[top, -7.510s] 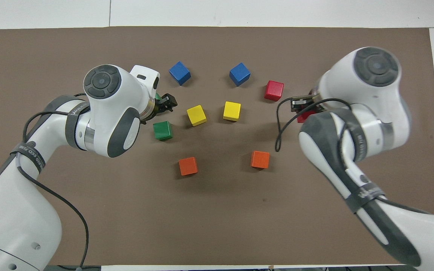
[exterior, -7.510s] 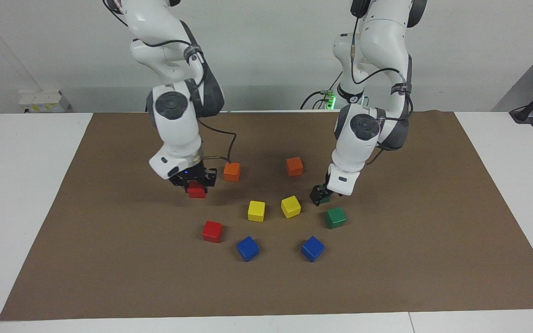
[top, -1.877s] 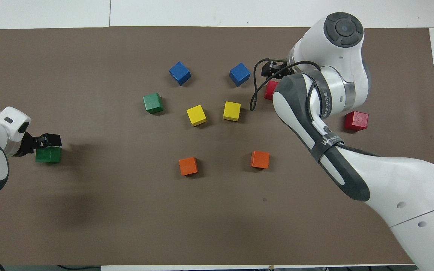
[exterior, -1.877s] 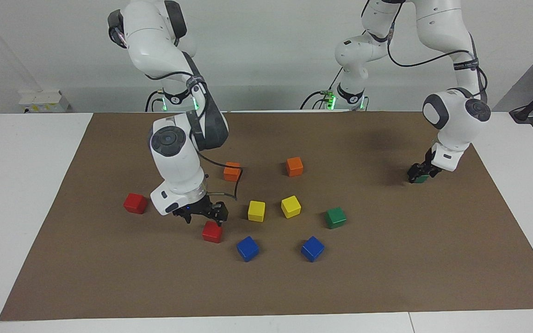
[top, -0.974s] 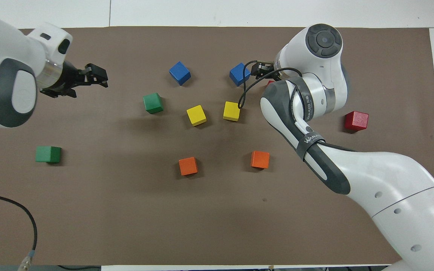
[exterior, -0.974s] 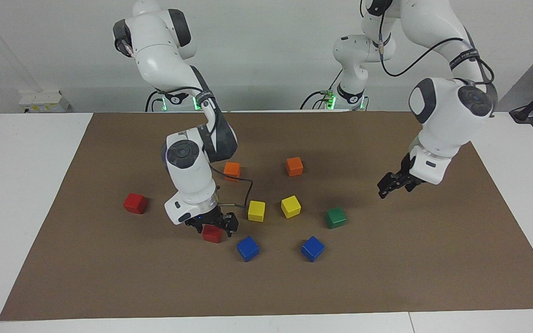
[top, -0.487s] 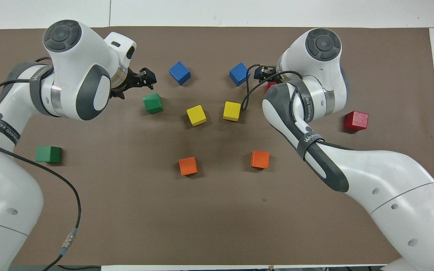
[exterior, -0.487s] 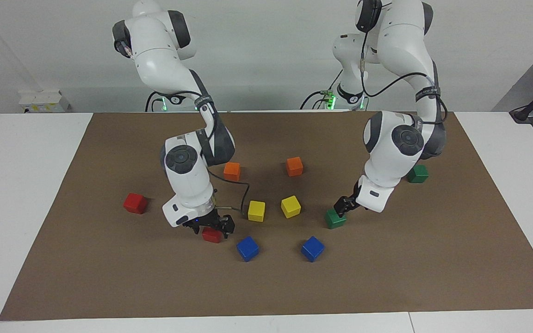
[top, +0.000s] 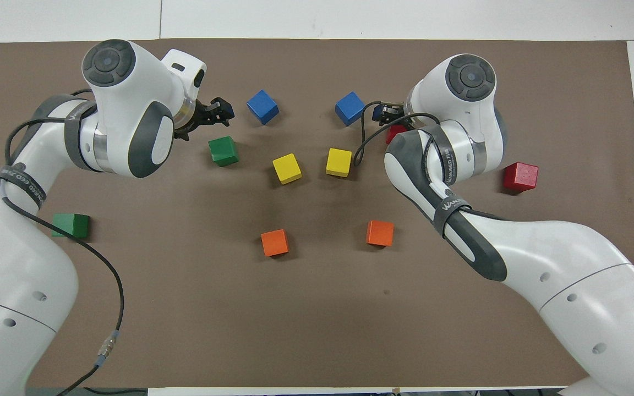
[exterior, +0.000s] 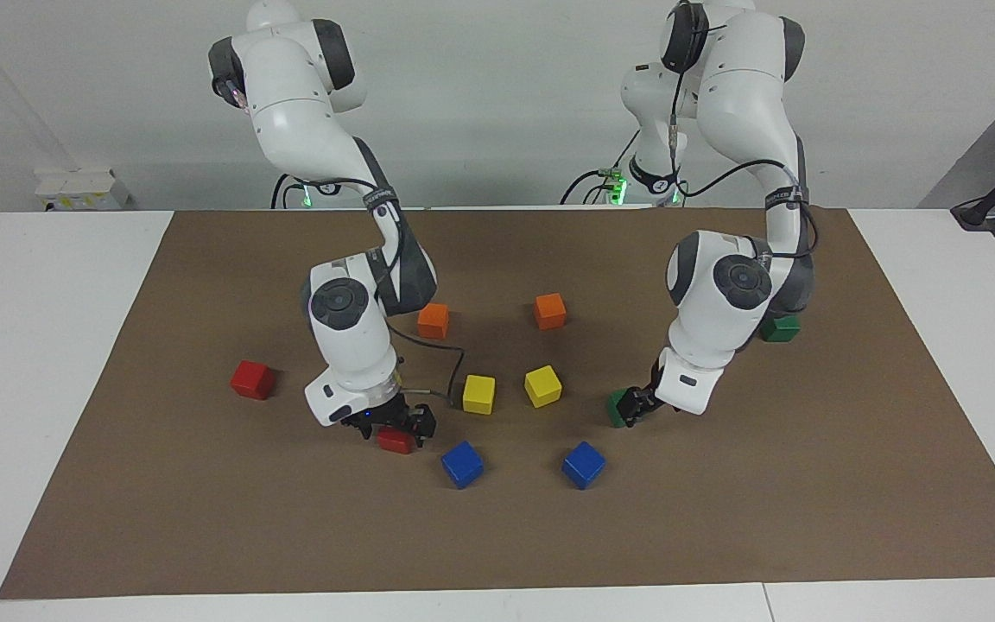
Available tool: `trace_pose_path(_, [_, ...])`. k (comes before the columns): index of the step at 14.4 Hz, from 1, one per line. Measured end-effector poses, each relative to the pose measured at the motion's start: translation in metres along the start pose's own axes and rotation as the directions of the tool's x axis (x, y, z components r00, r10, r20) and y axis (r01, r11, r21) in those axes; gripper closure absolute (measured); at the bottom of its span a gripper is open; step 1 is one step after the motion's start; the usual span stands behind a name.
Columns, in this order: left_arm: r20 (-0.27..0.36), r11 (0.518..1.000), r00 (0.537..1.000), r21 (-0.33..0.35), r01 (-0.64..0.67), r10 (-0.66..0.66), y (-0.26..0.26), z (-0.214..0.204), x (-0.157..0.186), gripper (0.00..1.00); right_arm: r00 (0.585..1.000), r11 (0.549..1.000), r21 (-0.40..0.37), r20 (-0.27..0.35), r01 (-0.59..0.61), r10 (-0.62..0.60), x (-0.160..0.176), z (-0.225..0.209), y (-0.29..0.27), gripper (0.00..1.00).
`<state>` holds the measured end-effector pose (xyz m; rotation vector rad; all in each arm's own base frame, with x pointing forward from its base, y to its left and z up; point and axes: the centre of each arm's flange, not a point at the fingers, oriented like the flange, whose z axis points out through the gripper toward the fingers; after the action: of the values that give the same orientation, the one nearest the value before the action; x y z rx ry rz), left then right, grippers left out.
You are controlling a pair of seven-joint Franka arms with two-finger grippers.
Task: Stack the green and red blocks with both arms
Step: 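Lift the red block with the right gripper while the left gripper grasps green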
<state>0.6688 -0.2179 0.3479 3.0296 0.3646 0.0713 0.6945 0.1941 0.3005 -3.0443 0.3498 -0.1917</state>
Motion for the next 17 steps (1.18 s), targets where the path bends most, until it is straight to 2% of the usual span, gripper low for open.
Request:
trace_pose_path(2, [0.003, 1.0, 1.0, 0.02, -0.014, 0.014, 0.004, 0.011, -0.008, 0.0, 1.0, 1.0, -0.001, 0.001, 0.001, -0.001, -0.005, 0.008, 0.003, 0.0])
trace_pose_path(4, [0.009, 0.999, 1.0, 0.036, -0.026, 0.026, 0.005, 0.017, -0.013, 0.0, 1.0, 1.0, -0.005, 0.006, 0.002, -0.002, -0.007, 0.007, 0.004, 0.2])
trace_pose_path(6, [0.018, 0.998, 0.999, 0.049, -0.039, 0.038, 0.007, 0.024, -0.019, 0.0, 1.0, 1.0, -0.018, 0.023, 0.001, 0.0, -0.005, -0.007, 0.005, 0.45])
trace_pose_path(9, [0.015, 0.998, 0.999, 0.049, -0.047, 0.046, 0.01, 0.028, -0.022, 0.0, 0.998, 0.998, -0.046, 0.056, 0.043, -0.04, 0.005, -0.063, 0.011, 0.45])
trace_pose_path(12, [0.005, 0.997, 0.999, 0.054, -0.054, 0.054, 0.009, 0.029, -0.022, 0.0, 0.988, 0.988, -0.056, 0.052, 0.147, -0.144, 0.021, -0.14, 0.064, 0.45])
trace_pose_path(13, [0.0, 0.997, 0.998, 0.059, -0.059, 0.059, 0.009, 0.031, -0.022, 0.08, 0.983, 0.982, -0.062, 0.063, 0.179, -0.175, 0.023, -0.159, 0.092, 0.45])
trace_pose_path(15, [-0.003, 0.996, 0.998, 0.064, -0.065, 0.066, 0.008, 0.032, -0.023, 0.14, 0.973, 0.973, -0.073, 0.093, 0.22, -0.213, 0.023, -0.182, 0.147, 0.45])
trace_pose_path(17, [-0.004, 0.995, 0.997, 0.068, -0.073, 0.073, 0.01, 0.034, -0.025, 0.3, 0.972, 0.974, -0.075, 0.115, 0.215, -0.206, 0.015, -0.188, 0.196, 0.45])
